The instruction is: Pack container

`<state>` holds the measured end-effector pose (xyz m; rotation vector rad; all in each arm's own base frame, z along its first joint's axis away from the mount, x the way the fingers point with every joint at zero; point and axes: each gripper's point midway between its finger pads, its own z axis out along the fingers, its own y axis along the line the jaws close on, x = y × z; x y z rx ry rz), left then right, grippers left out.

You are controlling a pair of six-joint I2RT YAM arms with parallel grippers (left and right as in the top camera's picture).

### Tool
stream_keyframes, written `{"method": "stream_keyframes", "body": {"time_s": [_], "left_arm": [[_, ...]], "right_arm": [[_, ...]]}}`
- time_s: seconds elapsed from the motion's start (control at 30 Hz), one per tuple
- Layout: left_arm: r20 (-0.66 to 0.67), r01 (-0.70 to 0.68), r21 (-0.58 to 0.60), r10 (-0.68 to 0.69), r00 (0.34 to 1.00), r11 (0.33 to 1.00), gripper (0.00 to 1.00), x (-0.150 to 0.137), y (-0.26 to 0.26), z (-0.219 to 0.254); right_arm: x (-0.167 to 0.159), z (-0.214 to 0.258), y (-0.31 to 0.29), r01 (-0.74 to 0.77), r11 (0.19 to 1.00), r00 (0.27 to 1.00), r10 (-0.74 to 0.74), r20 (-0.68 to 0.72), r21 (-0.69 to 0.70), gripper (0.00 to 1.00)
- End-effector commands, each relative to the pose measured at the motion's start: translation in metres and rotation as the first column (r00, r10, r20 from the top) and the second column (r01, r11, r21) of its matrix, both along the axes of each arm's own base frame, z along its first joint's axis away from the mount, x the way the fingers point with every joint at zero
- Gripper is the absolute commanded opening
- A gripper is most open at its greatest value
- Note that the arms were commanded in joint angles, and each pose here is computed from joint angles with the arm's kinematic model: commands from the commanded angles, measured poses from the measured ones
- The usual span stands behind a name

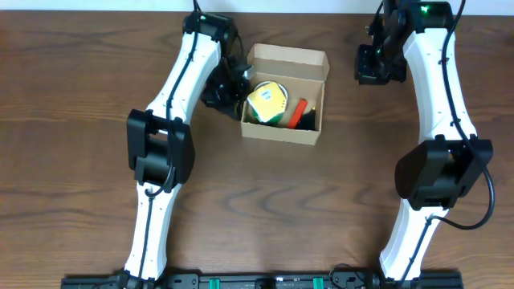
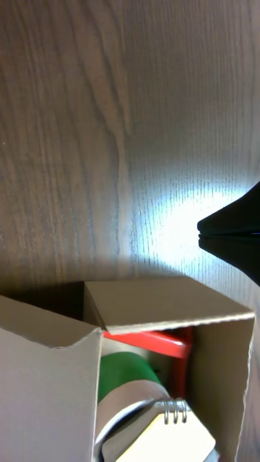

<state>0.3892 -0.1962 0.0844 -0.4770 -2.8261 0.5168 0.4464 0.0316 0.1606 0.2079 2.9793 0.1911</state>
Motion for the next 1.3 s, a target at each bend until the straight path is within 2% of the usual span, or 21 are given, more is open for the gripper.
{"method": "stream_keyframes", "body": {"time_s": [0.0,0.8,0.93,1.03,1.17,1.27], "left_arm": [[-0.029,-0.037,0.013,0.037,0.999,0.999,0.06,0.0,-0.001,-0.008],[-0.073,-0.13,-0.061,0.126,0.989,0.99,0.06,0.001,-0.019,-0.002],[-0.029,-0.172,-0.004,0.172,0.985,0.985,0.06,0.016,0.003,-0.008],[0.003,-0.219,-0.019,0.219,0.976,0.976,0.06,0.032,0.021,-0.009],[0.016,-0.292,-0.128,0.296,0.955,0.948,0.06,0.056,0.036,-0.003],[0.007,-0.327,-0.267,0.341,0.94,0.907,0.06,0.072,0.038,0.009]], "right_arm": [[0.001,-0.006,-0.001,0.009,1.0,1.0,-0.009,-0.012,-0.01,0.01],[0.01,-0.005,-0.007,0.019,0.999,0.999,-0.018,0.027,-0.034,0.01],[0.012,-0.005,-0.007,0.02,0.999,0.999,-0.019,0.035,-0.033,0.01],[0.013,-0.01,-0.001,0.014,1.0,0.999,-0.015,0.029,0.001,0.01],[0.014,-0.024,0.008,0.037,0.994,0.999,-0.036,-0.011,0.101,0.01],[0.02,-0.036,0.012,0.084,0.973,0.996,-0.076,-0.046,0.214,0.01]]}}
